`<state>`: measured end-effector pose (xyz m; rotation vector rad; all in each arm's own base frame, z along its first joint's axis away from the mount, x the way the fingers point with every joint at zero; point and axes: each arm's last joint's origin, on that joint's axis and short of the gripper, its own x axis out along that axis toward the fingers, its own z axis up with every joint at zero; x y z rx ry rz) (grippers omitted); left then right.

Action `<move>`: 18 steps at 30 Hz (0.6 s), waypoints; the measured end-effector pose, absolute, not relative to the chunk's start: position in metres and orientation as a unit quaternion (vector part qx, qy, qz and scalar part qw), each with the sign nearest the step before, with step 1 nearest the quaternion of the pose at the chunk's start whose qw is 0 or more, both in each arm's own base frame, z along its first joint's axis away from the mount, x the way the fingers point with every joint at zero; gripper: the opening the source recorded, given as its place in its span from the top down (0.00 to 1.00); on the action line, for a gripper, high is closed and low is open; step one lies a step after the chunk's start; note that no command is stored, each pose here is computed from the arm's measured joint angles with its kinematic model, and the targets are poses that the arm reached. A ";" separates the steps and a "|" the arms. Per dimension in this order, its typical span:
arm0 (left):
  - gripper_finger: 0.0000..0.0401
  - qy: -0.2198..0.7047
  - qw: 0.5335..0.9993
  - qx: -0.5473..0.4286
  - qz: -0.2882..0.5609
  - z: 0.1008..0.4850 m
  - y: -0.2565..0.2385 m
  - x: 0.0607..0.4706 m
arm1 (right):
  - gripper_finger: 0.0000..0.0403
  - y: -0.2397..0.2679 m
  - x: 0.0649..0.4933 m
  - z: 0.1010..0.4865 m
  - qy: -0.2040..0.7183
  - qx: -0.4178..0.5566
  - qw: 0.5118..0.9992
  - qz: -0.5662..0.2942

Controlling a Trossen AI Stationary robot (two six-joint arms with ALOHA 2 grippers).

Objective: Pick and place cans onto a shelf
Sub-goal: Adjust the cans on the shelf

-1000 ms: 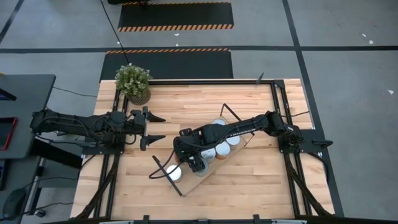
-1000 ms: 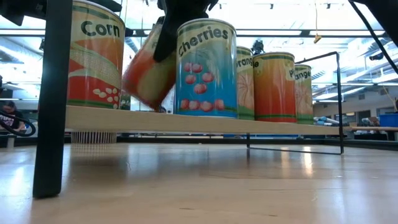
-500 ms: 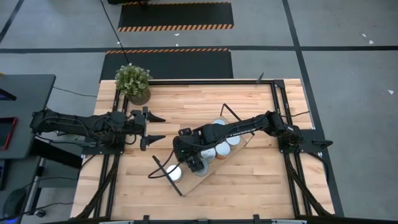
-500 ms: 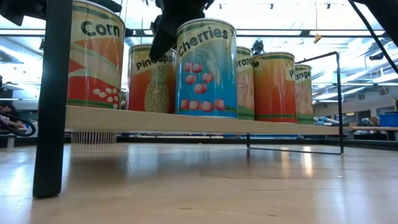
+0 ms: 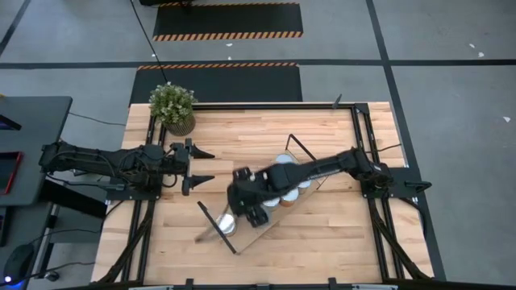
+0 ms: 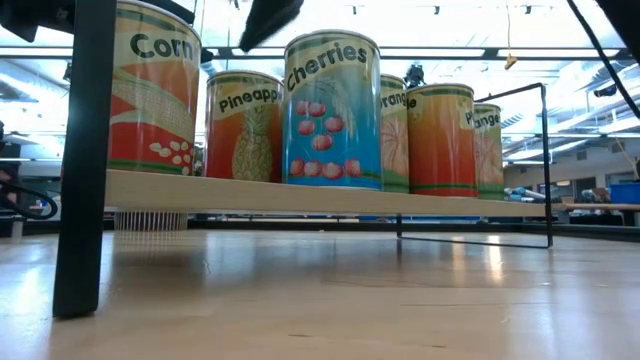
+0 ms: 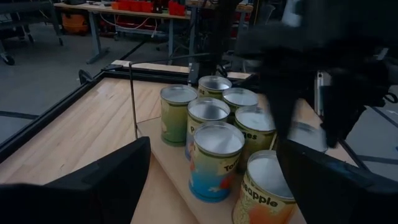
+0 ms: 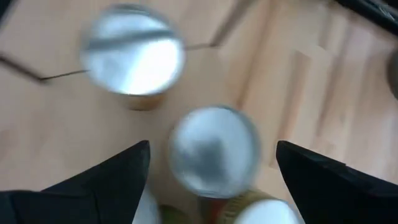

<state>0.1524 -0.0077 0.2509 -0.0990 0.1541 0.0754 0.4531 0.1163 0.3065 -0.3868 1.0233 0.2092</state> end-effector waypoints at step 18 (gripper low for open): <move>0.11 0.080 0.995 -0.055 0.038 0.250 -0.008 0.152 | 0.14 0.209 0.404 0.289 0.508 -0.320 0.799 0.029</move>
